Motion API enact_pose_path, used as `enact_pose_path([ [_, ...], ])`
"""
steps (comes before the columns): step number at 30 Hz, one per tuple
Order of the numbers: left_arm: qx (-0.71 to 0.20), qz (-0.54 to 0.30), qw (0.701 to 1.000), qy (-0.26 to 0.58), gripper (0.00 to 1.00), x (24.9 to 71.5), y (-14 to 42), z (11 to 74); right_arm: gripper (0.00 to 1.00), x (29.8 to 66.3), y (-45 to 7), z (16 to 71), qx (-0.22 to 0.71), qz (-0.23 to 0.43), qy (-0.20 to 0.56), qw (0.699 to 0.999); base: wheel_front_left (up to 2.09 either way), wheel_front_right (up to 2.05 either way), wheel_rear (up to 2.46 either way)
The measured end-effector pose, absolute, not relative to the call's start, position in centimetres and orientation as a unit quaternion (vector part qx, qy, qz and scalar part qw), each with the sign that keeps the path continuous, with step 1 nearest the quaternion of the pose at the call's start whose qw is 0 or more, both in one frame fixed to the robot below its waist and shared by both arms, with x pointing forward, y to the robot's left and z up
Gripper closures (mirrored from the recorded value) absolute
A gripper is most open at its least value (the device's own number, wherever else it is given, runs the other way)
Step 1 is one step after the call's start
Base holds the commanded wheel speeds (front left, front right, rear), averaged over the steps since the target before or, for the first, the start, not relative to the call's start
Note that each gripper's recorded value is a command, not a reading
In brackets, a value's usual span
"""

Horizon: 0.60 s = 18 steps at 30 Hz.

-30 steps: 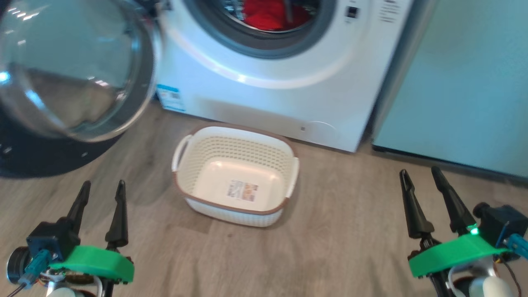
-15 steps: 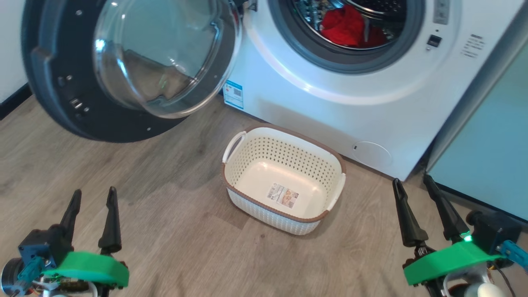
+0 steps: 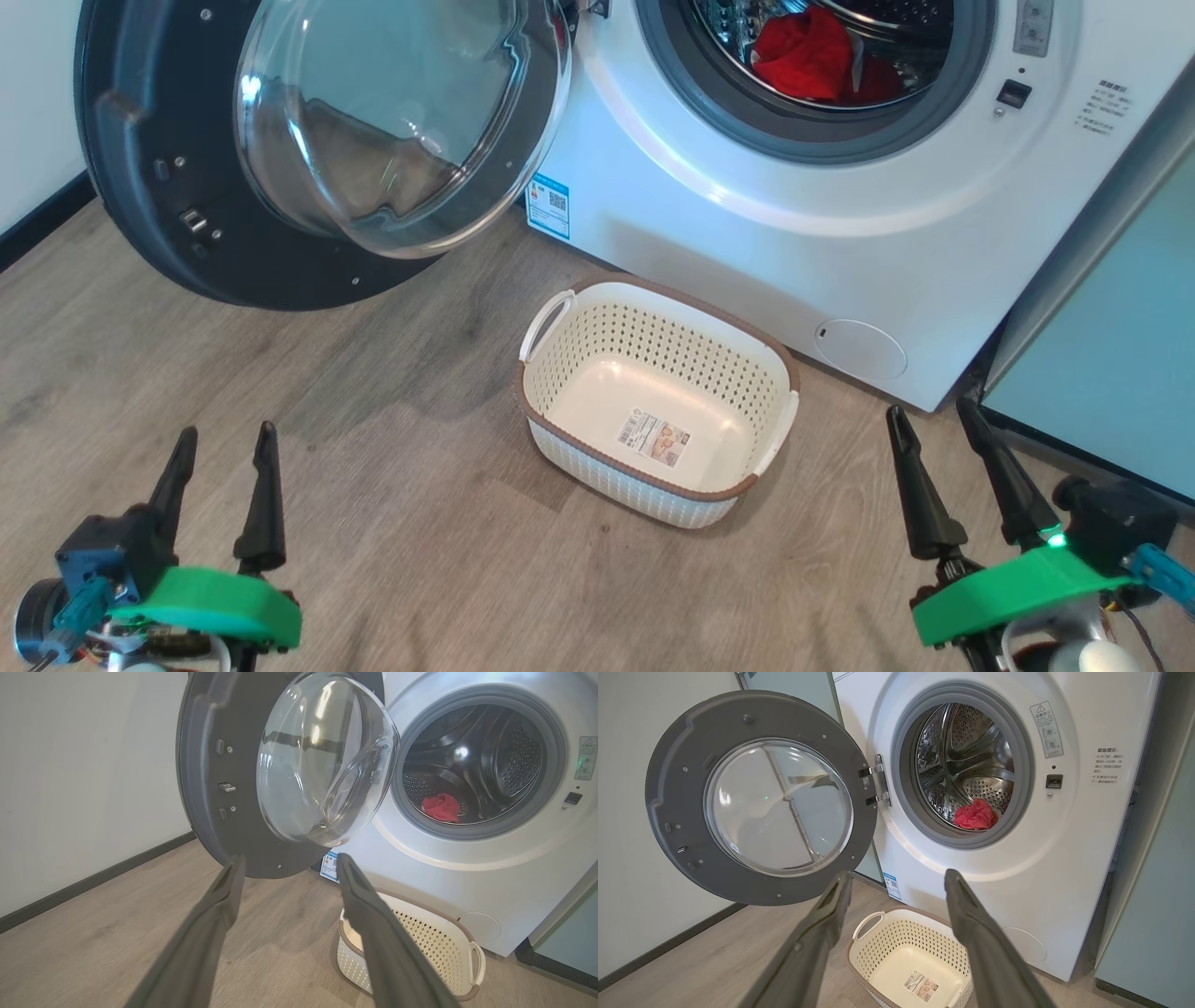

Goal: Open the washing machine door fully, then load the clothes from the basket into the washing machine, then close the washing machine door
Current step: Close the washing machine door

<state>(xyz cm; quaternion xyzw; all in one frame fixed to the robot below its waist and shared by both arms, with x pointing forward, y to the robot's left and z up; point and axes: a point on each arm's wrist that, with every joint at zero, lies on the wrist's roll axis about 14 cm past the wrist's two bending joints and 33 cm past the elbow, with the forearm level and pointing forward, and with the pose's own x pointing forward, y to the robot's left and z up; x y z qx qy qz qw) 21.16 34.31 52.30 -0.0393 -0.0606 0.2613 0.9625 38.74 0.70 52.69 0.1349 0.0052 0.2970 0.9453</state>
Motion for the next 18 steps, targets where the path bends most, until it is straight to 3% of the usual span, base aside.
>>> enact_pose_path([
  [4,-0.039,0.263,0.962,-0.06,0.0,21.1,34.4,52.2,0.0,38.7,0.8,52.6,0.135,0.298,0.006,0.945,0.0,0.0,0.0],
  [5,-0.039,0.263,0.962,-0.06,0.61,21.0,34.4,52.2,0.0,38.7,0.8,52.6,0.134,0.298,0.006,0.945,0.0,0.0,0.0],
  [6,-0.039,0.263,0.962,-0.06,1.0,21.0,34.3,52.2,0.0,38.7,0.8,52.6,0.134,0.299,0.006,0.945,0.0,0.0,0.0],
  [14,-0.044,0.264,0.961,-0.066,1.0,21.0,34.4,52.5,0.0,38.7,1.1,52.5,0.135,0.302,0.009,0.944,0.0,0.0,0.0],
  [18,-0.072,0.276,0.95,-0.127,1.0,20.7,35.1,55.5,0.0,38.8,1.2,52.4,0.136,0.303,0.011,0.943,0.0,0.0,0.0],
])
